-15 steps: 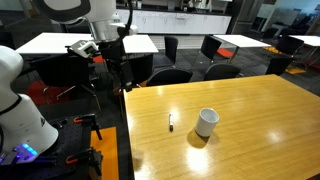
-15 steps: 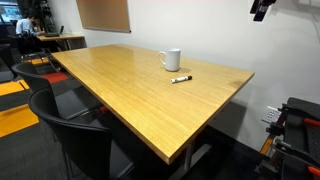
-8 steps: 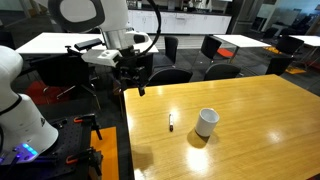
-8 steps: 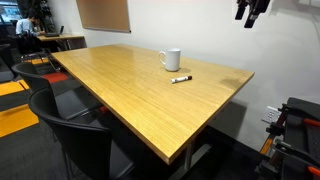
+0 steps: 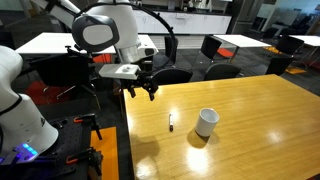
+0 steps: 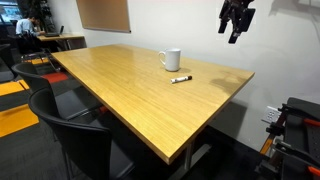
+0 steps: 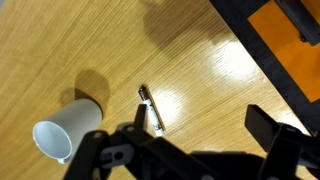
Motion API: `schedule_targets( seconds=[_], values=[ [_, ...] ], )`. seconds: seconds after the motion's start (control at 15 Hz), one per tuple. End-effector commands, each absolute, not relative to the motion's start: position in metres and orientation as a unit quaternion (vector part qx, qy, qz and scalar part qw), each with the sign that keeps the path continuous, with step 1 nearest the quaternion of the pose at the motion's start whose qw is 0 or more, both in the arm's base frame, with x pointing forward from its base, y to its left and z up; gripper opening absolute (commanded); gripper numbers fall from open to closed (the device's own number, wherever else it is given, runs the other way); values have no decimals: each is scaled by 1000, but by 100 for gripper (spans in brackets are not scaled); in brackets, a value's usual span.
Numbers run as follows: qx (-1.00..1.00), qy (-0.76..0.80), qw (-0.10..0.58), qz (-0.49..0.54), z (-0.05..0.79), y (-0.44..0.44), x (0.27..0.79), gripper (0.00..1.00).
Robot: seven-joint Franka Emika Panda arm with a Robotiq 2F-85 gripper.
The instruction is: Put the marker in the cup
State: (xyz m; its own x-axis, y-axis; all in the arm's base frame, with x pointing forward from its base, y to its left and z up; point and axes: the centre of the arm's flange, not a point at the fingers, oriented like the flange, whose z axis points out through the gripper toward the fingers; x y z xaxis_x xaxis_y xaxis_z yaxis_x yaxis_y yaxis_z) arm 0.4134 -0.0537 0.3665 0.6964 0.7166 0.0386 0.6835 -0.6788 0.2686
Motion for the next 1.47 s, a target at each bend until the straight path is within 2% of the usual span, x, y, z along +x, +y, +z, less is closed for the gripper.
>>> schedule_targets(
  seconds=[0.0,0.47,0.53,0.87,1.4],
  values=[
    [904,406,116,68,351,-58,439,100],
    [899,429,89,32,326,-64,466,100],
    [903,417,99,38,328,-59,450,100],
    [907,410,94,33,318,-64,458,100],
    [902,424,61,45,289,-67,490,100]
  ],
)
